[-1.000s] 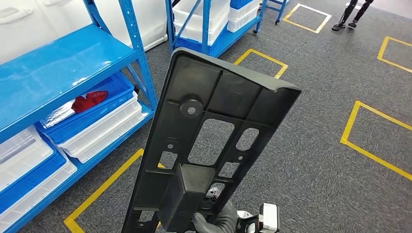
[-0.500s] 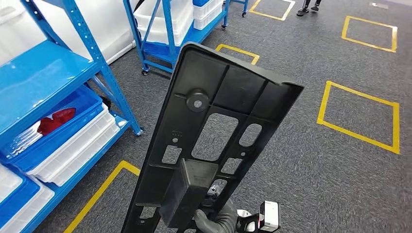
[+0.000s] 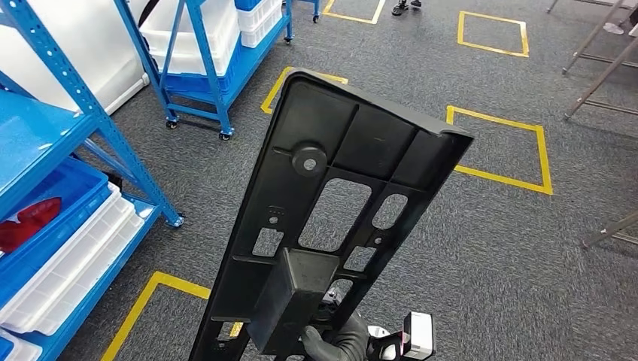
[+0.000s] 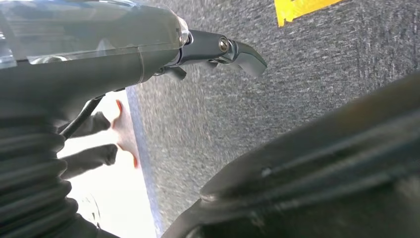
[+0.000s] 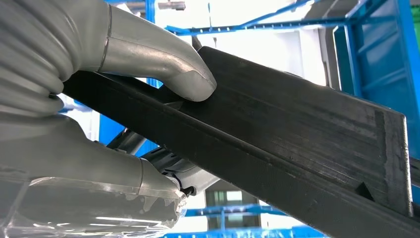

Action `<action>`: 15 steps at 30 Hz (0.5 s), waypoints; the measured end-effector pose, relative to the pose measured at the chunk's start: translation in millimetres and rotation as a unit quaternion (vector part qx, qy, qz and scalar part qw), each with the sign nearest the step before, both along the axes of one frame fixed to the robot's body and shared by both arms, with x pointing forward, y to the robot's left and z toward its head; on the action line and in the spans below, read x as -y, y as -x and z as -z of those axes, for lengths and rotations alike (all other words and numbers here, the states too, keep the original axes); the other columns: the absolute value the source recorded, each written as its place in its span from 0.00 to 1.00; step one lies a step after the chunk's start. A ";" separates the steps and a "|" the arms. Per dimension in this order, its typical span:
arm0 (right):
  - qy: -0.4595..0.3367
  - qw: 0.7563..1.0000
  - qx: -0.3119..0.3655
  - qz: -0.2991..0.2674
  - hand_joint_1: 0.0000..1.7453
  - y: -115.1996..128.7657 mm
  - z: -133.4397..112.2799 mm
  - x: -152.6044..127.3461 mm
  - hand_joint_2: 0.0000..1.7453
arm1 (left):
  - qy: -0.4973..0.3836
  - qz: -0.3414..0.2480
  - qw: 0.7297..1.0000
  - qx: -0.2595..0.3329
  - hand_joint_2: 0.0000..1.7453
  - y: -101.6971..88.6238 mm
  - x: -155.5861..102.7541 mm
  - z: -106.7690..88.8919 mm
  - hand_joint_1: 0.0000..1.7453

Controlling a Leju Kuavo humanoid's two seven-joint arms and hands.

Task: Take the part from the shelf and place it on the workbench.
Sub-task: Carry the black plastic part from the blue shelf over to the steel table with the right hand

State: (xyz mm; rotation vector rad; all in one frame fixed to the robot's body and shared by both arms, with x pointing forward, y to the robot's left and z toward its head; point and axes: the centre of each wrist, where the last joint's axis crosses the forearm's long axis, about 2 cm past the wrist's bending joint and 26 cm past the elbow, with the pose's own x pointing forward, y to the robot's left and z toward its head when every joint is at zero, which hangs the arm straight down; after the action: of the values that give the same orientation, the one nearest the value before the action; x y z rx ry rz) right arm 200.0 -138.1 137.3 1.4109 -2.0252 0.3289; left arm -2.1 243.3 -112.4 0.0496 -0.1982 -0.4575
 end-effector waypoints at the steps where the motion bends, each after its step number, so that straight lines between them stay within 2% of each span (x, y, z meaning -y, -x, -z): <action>1: -0.001 1.000 0.001 0.000 1.00 0.0 -0.3 0.0 1.00 | -0.001 0.001 1.000 -0.001 1.00 0.3 0.1 0.0 0.00; 8: -0.005 1.000 0.004 -0.002 1.00 1.5 -2.6 0.4 1.00 | -0.002 0.001 1.000 -0.004 1.00 2.3 0.0 0.0 0.00; 15: -0.006 1.000 0.005 -0.002 1.00 2.1 -2.9 -0.3 1.00 | 0.000 0.000 1.000 0.006 1.00 -4.5 -0.8 -0.1 0.00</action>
State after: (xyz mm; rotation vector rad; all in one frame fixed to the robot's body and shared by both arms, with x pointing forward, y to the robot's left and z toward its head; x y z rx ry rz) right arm 197.9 -137.8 140.2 1.4239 -2.0347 0.3276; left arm 2.4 244.1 -112.4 0.0527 -0.2090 -0.4565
